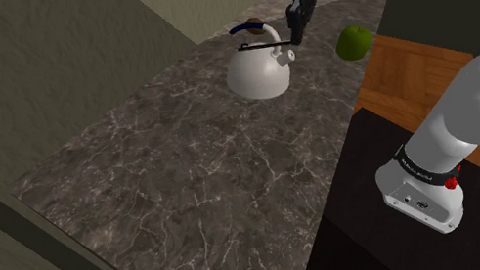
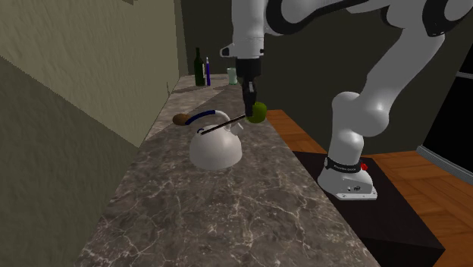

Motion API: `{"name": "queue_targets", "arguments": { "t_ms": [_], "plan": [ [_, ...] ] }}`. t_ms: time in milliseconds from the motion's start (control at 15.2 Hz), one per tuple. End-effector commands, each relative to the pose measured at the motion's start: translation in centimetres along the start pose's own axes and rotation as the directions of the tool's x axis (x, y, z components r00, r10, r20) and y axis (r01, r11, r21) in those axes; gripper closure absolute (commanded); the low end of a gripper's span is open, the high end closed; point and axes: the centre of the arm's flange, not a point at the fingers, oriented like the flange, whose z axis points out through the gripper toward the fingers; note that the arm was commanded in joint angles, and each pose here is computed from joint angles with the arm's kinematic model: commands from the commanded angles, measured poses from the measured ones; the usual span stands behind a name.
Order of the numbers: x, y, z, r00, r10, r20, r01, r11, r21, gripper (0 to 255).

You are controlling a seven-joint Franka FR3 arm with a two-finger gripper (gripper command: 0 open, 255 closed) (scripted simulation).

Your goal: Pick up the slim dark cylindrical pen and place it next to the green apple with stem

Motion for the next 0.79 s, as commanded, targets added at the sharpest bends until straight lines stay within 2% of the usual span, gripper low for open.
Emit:
{"name": "queue_targets", "arguments": {
  "t_ms": [0, 726],
  "plan": [
    [-0.7, 2.7, -0.1, 1.000, -0.002, 0.000, 0.002, 1.000, 0.000, 255],
    [-5.6, 16.3, -0.6, 1.000, -0.002, 0.000, 0.002, 1.000, 0.000, 255]
  ]
}}
